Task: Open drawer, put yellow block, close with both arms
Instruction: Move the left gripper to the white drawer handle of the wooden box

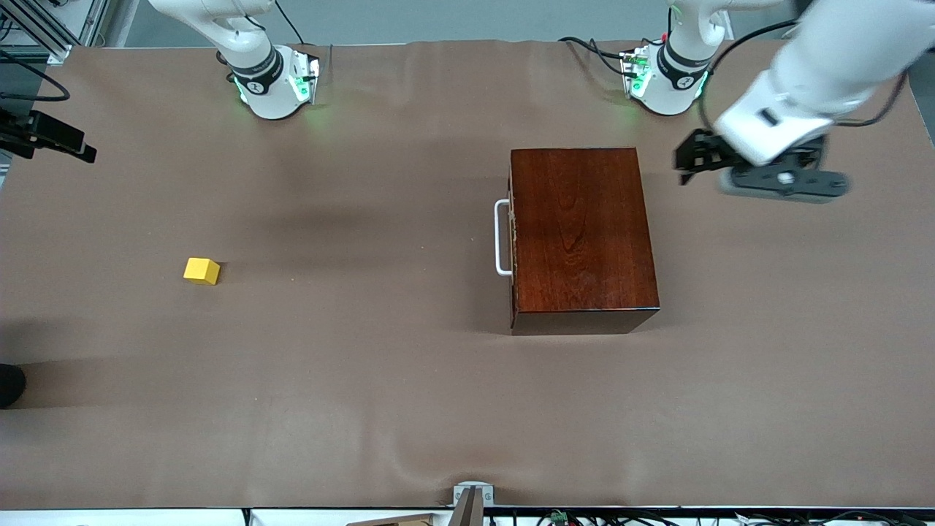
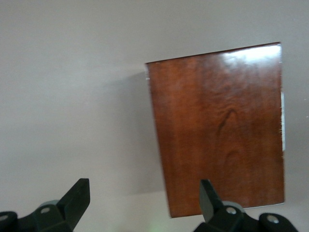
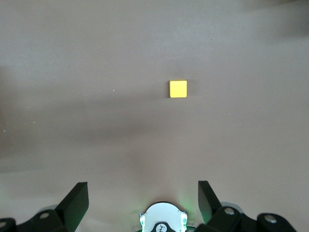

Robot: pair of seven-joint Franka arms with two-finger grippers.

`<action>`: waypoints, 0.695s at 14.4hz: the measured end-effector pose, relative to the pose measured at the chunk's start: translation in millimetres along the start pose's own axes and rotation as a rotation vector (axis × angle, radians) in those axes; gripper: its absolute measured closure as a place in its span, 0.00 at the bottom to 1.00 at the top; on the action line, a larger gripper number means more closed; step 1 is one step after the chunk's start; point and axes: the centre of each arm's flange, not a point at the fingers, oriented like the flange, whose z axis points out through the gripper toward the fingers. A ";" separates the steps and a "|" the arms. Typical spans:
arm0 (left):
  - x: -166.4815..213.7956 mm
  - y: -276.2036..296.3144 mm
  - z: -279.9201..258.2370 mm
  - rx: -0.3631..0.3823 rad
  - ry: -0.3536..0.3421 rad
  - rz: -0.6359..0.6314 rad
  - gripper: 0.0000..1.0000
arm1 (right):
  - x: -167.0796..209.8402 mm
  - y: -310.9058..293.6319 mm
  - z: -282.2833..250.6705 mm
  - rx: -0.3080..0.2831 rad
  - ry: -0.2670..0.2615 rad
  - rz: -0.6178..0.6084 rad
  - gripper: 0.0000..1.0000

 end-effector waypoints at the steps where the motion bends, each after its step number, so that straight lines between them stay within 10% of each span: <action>1: 2.6 20.8 6.4 0.008 -0.005 -0.004 0.00 | 0.1 -0.8 0.4 0.000 -0.002 -0.002 0.00; 10: 18.2 213.4 96.5 0.021 0.027 0.041 0.00 | 0.6 0.9 -2.2 0.000 0.005 0.002 0.00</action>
